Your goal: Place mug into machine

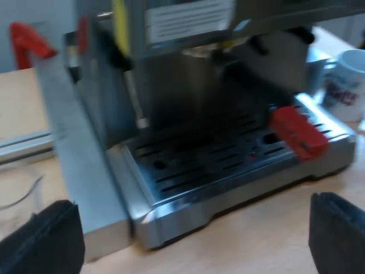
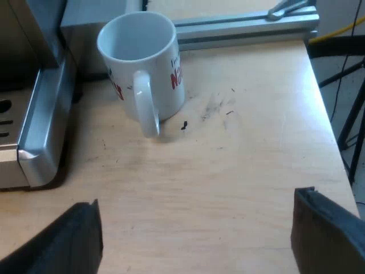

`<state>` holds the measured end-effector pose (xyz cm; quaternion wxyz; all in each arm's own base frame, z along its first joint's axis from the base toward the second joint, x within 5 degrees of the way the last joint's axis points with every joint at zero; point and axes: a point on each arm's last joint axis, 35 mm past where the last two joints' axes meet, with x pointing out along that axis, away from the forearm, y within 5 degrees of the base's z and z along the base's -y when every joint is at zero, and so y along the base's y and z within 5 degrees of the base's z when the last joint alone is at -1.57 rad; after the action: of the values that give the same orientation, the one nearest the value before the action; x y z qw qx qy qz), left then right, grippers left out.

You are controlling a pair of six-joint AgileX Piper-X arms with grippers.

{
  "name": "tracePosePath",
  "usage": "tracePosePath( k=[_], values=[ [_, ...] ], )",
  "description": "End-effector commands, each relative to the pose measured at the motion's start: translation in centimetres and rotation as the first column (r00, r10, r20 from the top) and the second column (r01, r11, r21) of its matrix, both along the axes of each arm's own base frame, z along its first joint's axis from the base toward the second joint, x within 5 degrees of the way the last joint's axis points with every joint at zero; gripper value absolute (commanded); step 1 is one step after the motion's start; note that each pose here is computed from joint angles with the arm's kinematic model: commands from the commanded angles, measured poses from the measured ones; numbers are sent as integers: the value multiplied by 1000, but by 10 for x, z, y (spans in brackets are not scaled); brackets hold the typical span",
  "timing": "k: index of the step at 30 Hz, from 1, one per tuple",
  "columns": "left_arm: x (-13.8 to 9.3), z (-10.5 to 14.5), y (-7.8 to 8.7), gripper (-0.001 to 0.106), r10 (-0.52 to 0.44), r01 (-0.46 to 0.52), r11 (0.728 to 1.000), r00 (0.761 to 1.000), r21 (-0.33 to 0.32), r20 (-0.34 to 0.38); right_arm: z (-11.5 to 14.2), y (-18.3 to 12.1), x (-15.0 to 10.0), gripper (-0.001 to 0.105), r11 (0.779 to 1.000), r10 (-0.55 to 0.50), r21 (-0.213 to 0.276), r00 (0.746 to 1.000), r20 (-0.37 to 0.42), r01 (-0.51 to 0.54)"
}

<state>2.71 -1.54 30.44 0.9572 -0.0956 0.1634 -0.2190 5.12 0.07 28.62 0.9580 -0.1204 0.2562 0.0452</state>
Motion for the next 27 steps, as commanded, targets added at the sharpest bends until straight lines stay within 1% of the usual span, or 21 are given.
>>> tracePosePath(
  k=[1, 3, 4, 5, 6, 9, 10, 12, 14, 16, 20, 22, 24, 25, 27],
  values=[
    [1, 4, -3, 81, -87, 87, 996, 996, -9, 19, 11, 2, 5, 70, 998, 58, 15, 998, -9, -58],
    [-1, 5, -5, 81, -183, 183, 983, 982, 21, 47, 12, 4, 13, 70, 993, 111, 47, 993, -35, -109],
    [-1, 5, -6, 81, -210, 209, 978, 976, 28, 54, 12, 5, 16, 70, 992, 119, 51, 992, -44, -117],
    [-2, 6, -7, 81, -257, 255, 966, 965, 37, 62, 11, 5, 20, 70, 991, 131, 44, 990, -56, -128],
    [-3, 5, -9, 81, -310, 307, 951, 948, 45, 67, 10, 6, 24, 70, 989, 149, 27, 987, -65, -148],
    [0, -3, -13, 81, -388, 386, 921, 920, 52, 54, 11, 8, 34, 70, 979, 200, -17, 978, -65, -201],
    [1, -4, -14, 81, -397, 394, 918, 916, 52, 55, 10, 8, 36, 70, 978, 205, -21, 976, -67, -207],
    [8, -16, -18, 81, -421, 418, 907, 906, 52, 48, 9, 10, 43, 70, 974, 224, -26, 973, -61, -226],
    [13, -26, -21, 81, -428, 425, 904, 903, 52, 46, 6, 11, 49, 70, 973, 229, -28, 972, -50, -230],
    [19, -33, -23, 81, -427, 424, 904, 902, 52, 63, 2, 12, 54, 70, 973, 229, -31, 973, -35, -230],
    [29, -50, -28, 81, -426, 423, 904, 901, 52, 85, -16, 13, 64, 70, 972, 231, -36, 973, -7, -232],
    [31, -57, -29, 81, -427, 424, 904, 901, 52, 72, -25, 13, 67, 70, 972, 231, -38, 973, 10, -231],
    [32, -63, -29, 81, -427, 425, 904, 903, 52, 51, -39, 13, 70, 70, 971, 238, -38, 971, 28, -237],
    [32, -64, -29, 81, -427, 425, 904, 903, 52, 49, -42, 13, 71, 70, 970, 241, -36, 970, 31, -239],
    [32, -66, -30, 81, -427, 425, 904, 903, 52, 45, -58, 14, 73, 70, 968, 251, -34, 967, 46, -249]
  ],
)
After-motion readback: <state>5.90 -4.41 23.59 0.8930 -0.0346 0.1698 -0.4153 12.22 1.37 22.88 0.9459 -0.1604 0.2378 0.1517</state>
